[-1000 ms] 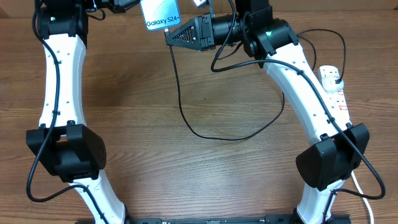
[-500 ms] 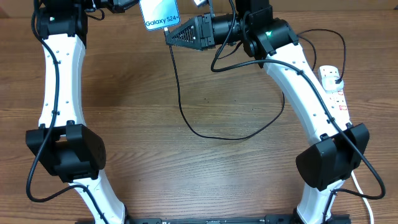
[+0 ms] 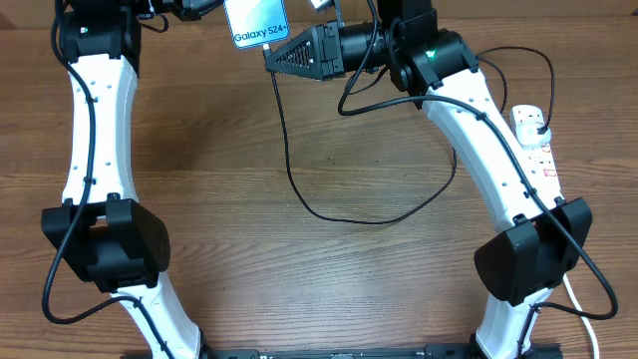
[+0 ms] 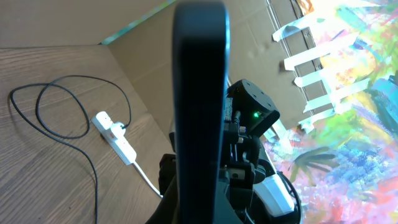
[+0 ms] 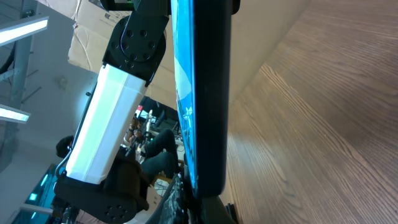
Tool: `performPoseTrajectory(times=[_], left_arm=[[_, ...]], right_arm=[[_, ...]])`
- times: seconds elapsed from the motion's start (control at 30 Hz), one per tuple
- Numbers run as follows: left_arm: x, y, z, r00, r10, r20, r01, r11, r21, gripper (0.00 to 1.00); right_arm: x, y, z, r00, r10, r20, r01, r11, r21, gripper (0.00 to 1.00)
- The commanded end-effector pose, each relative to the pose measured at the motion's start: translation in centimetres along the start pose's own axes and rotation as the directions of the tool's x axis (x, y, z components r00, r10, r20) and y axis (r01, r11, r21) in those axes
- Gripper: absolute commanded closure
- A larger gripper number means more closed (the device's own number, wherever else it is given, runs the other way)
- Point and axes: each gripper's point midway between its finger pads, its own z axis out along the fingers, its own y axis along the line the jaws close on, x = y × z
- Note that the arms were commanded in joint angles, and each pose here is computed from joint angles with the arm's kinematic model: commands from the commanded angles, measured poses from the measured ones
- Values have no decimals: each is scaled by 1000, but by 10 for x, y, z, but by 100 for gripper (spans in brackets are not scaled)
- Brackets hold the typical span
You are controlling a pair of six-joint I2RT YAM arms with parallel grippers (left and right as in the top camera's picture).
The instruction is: Plug charger to phone and switch on socket
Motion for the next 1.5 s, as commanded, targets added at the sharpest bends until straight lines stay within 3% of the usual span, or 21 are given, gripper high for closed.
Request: performPoseTrajectory(times=[0.0, 1.47], left_arm=[[5, -19, 6, 999, 41, -30, -40, 999, 17, 96], [3, -18, 0, 999, 26, -20, -26, 1000, 10, 96]], right_arm=[[-3, 4, 1, 1000, -30, 5, 30, 1000, -4, 96], [-8, -3, 0, 999, -20, 32, 18, 999, 34, 96]])
